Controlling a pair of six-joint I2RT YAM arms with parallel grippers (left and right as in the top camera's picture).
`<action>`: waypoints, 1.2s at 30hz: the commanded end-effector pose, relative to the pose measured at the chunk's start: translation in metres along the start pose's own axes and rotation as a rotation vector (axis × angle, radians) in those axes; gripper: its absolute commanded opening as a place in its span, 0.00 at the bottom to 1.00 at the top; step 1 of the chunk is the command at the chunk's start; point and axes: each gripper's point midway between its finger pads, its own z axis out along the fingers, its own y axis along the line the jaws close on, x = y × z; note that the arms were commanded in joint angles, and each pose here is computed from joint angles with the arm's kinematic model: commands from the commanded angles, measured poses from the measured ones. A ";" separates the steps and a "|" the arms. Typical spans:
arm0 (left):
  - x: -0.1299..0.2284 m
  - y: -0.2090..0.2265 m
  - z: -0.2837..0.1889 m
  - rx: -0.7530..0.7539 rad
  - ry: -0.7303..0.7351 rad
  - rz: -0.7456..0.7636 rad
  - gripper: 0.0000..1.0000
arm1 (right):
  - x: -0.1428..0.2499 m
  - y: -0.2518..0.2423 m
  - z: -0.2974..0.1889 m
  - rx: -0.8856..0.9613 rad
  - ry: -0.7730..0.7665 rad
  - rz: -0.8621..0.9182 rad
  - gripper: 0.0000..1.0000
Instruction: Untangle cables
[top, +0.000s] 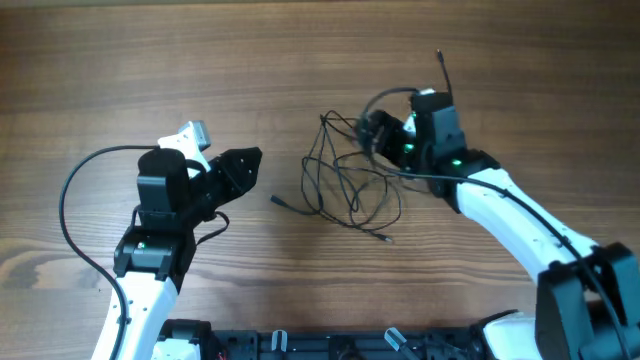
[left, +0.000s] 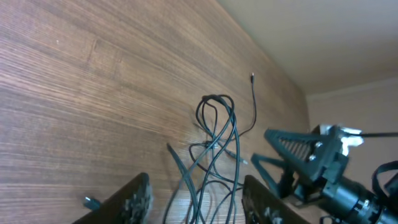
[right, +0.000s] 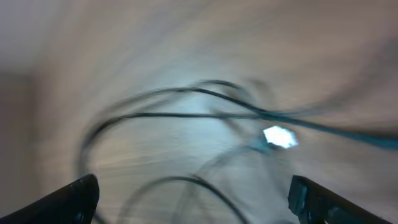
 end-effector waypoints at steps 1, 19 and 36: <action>0.003 -0.012 -0.001 0.050 0.029 0.020 0.81 | -0.041 -0.013 -0.058 0.088 -0.154 0.039 1.00; 0.087 -0.045 0.118 0.060 0.135 -0.078 0.45 | 0.008 -0.041 -0.177 0.178 -0.149 0.073 1.00; 0.077 -0.072 0.143 0.211 0.034 -0.037 0.04 | 0.026 -0.061 -0.159 0.273 -0.030 0.125 1.00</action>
